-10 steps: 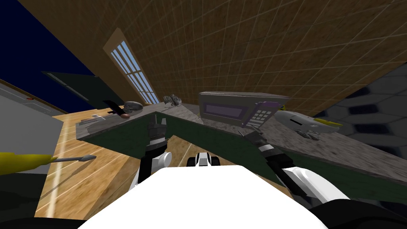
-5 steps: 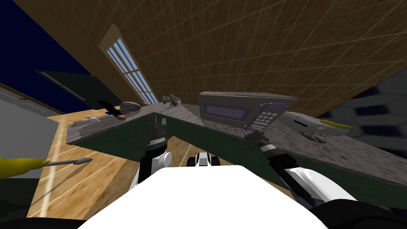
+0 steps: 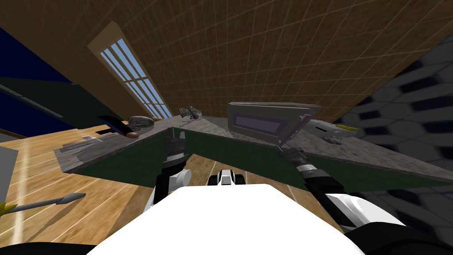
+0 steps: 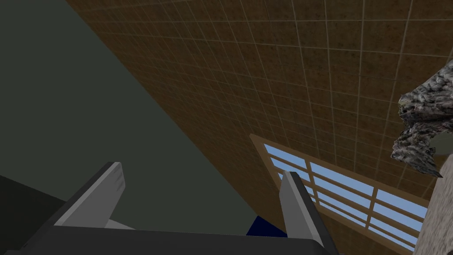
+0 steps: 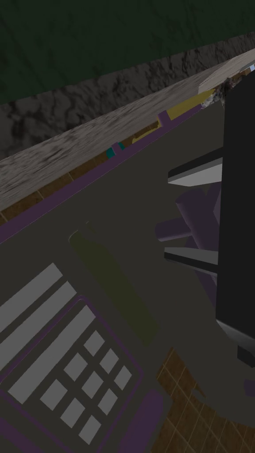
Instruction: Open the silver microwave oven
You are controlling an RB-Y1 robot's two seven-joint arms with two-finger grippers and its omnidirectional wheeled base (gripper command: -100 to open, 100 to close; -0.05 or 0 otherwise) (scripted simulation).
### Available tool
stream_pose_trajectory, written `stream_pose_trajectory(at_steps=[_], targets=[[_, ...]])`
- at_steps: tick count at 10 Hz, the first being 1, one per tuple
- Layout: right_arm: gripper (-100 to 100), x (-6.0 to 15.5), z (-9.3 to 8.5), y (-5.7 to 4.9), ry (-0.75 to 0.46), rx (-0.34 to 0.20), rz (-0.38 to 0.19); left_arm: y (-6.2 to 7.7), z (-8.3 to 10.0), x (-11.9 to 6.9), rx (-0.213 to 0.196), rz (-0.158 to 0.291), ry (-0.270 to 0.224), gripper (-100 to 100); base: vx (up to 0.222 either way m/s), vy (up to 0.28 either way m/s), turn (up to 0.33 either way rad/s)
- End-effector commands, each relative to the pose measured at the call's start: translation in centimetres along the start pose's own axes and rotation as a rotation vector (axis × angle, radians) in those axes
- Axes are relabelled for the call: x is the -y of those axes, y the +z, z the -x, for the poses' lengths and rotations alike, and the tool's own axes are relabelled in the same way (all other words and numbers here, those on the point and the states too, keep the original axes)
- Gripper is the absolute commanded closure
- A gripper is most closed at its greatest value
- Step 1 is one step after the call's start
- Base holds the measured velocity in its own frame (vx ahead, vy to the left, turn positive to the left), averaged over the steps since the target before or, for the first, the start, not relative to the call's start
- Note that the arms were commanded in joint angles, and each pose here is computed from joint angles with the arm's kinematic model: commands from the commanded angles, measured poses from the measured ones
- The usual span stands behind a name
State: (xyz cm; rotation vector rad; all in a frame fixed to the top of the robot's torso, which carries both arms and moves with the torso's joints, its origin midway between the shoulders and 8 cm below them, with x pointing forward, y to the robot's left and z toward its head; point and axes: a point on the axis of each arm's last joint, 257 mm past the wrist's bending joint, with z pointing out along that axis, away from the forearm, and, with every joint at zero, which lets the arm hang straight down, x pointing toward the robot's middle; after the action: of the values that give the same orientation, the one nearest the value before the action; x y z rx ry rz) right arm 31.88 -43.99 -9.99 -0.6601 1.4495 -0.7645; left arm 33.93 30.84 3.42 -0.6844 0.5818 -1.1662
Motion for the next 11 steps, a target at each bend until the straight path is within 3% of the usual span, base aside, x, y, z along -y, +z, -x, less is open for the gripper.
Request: stream_pose_trajectory(at_steps=[1,3,4,5,6,11], targets=[[100,1.3,-1.1,-0.6,-0.004,-0.043,-0.041,0.0,0.0,0.0,0.000,0.000,0.000,0,-0.038,0.208,-0.120],[100,2.3,-2.1,-1.3,-0.006,-0.081,-0.073,0.0,0.0,0.0,0.000,0.000,0.000,0,-0.060,0.219,-0.130],[100,1.9,-1.8,-1.0,-0.005,-0.069,-0.060,0.0,0.0,0.0,0.000,0.000,0.000,0,-0.039,0.101,-0.032],[100,2.8,-3.1,-2.0,-0.004,-0.118,-0.097,0.0,0.0,0.0,0.000,0.000,0.000,0,0.018,0.167,-0.159],[100,2.8,-3.1,-2.0,-0.004,-0.118,-0.097,0.0,0.0,0.0,0.000,0.000,0.000,0,0.011,0.226,-0.150],[100,5.0,-5.7,-4.4,-0.008,-0.223,-0.182,0.0,0.0,0.0,0.000,0.000,0.000,0,0.010,0.242,-0.125]])
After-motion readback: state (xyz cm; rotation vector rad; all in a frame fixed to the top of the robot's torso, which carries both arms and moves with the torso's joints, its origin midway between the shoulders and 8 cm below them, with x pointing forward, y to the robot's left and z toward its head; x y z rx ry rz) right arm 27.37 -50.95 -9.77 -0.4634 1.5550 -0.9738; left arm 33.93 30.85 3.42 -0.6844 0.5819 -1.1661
